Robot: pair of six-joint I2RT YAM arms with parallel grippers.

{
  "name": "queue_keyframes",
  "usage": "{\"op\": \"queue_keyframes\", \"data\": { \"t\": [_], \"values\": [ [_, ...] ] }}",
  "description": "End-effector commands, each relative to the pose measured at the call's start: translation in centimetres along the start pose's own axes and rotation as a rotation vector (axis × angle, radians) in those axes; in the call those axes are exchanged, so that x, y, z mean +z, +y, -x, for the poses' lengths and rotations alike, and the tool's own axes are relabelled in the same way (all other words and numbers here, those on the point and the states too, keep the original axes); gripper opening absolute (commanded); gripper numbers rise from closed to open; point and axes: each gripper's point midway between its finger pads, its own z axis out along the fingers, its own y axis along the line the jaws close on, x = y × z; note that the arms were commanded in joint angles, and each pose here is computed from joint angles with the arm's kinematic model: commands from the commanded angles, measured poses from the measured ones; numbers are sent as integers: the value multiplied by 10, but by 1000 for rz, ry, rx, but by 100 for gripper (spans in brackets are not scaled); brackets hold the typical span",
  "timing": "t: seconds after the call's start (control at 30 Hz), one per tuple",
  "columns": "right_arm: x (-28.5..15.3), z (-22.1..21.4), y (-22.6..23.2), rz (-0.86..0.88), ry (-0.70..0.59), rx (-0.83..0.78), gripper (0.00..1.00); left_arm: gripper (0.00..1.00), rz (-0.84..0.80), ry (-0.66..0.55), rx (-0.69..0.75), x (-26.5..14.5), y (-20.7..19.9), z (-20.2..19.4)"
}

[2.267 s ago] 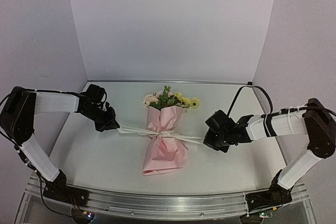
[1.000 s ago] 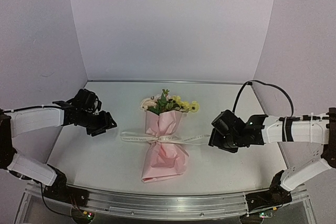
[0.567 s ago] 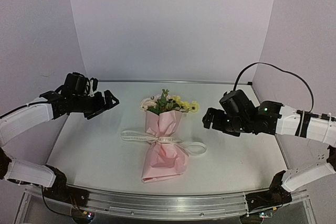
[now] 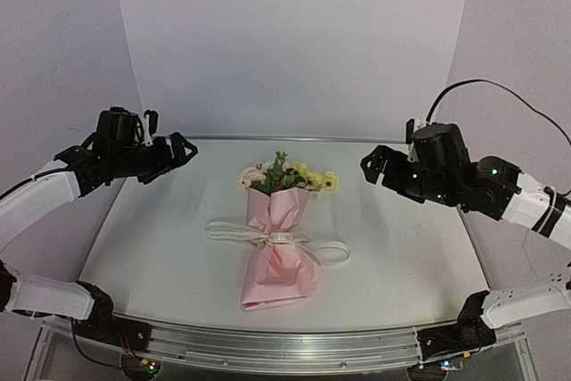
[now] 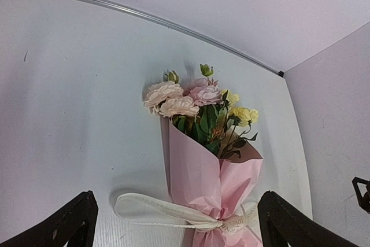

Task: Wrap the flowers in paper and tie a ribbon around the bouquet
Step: Reset both arms

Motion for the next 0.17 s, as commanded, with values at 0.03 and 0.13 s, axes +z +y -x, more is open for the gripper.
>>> {"op": "queue_keyframes", "data": {
  "t": [0.03,0.13],
  "values": [
    [-13,23,-1,-11,-84,-3,98,100,-30,-135,24,-27,-20,40],
    [-13,24,-1,-12,-86,-5,98,100,-31,-151,33,-31,-21,43]
  ]
}}
